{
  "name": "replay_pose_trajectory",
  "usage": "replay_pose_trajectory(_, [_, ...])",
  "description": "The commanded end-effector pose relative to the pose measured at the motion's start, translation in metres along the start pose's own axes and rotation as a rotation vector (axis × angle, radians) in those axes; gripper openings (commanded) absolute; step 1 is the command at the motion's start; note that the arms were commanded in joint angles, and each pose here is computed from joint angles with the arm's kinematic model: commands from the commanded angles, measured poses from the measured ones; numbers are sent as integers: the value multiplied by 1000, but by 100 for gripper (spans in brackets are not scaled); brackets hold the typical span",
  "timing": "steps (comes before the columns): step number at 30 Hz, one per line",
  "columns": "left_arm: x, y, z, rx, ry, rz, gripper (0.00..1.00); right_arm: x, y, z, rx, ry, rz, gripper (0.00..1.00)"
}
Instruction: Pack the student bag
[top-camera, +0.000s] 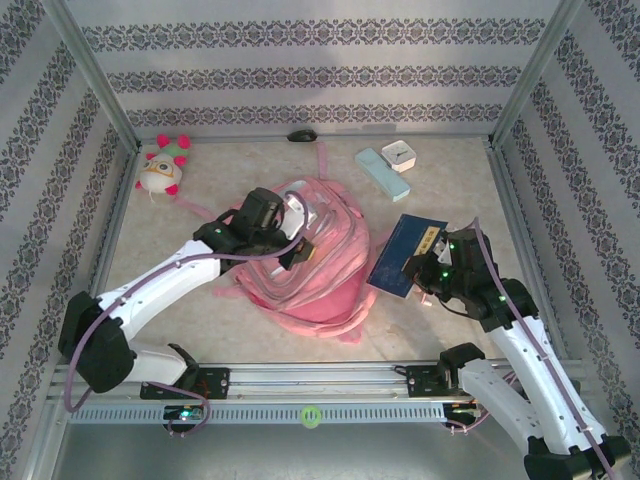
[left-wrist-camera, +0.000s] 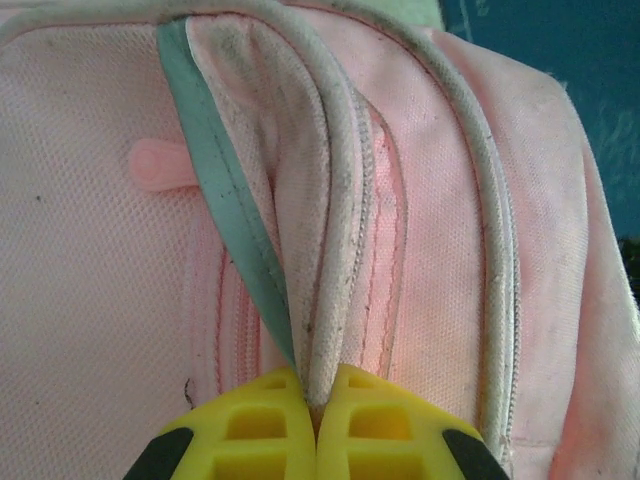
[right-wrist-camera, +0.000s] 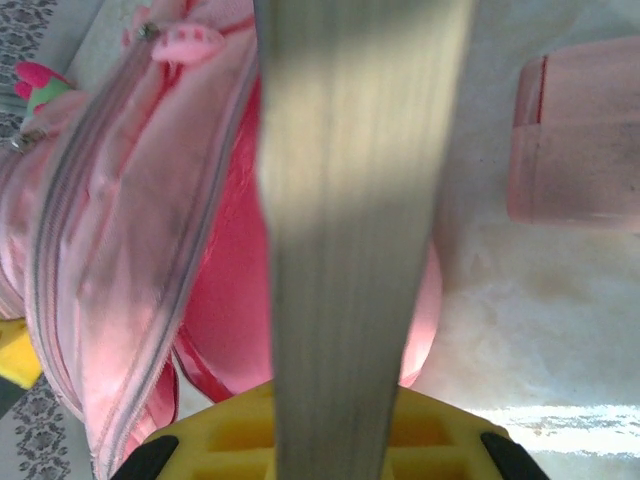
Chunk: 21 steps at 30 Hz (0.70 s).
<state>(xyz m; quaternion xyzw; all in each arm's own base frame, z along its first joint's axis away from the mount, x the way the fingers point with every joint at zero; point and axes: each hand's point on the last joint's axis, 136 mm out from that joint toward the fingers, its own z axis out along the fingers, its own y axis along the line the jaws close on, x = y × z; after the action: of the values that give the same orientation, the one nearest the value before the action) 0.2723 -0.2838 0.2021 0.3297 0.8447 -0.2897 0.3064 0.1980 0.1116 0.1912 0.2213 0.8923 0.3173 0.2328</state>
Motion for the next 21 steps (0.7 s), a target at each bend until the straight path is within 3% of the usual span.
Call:
replay_pose_trajectory(1, [-69,-22,-12,33,-226,-35,0,0,6,2,-41,-19,24,0])
replay_pose_trajectory(8, [-86,-15,-23,-34,-289,-62,0,10,20,18,-131,11,63,0])
replay_pose_trajectory(13, [-94,-17,-35,-40,-318,-61,0,12,50,45,-299,7,109,0])
replay_pose_trajectory(21, [-98,-18,-40,-39,-334,-61,0,22,82,87,-399,34,121,0])
